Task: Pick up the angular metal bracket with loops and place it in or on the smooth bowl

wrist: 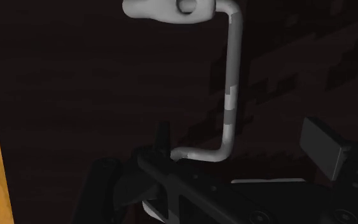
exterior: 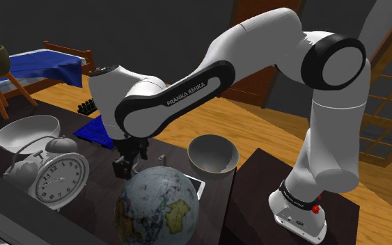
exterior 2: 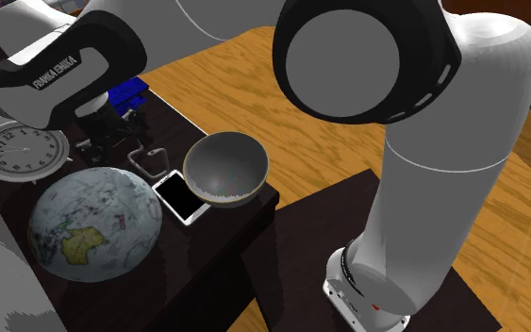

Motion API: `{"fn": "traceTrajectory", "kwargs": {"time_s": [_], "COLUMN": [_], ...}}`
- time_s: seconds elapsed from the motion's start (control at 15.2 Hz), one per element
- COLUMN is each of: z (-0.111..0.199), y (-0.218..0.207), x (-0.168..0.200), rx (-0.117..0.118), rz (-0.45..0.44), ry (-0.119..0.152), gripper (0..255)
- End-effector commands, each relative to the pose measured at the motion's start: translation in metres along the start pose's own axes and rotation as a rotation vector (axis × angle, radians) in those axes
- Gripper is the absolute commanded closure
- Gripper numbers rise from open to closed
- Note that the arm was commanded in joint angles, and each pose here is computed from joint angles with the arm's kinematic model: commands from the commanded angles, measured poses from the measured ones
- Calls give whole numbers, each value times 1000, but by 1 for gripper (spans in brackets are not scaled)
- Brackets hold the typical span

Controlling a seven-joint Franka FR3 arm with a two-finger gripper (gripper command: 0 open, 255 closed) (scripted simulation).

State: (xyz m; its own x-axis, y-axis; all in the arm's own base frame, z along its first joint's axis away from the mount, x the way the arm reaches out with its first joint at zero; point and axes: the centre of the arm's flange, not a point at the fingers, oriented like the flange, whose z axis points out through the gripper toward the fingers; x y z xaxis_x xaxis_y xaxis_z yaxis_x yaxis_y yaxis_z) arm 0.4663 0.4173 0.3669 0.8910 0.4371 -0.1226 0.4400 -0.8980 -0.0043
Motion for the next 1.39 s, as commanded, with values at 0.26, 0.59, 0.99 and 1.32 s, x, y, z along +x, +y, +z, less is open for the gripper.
{"fn": "traceTrajectory", "kwargs": {"time_s": [0.26,0.59,0.99,1.32], "z": [13,13,13,2], "y": [-1,-1,-1,-1], "x": [1,1,1,-1], "rx": [0,0,0,0], "rz": [0,0,0,0], "ry": [0,0,0,0], "gripper": [0,255,255,255]}}
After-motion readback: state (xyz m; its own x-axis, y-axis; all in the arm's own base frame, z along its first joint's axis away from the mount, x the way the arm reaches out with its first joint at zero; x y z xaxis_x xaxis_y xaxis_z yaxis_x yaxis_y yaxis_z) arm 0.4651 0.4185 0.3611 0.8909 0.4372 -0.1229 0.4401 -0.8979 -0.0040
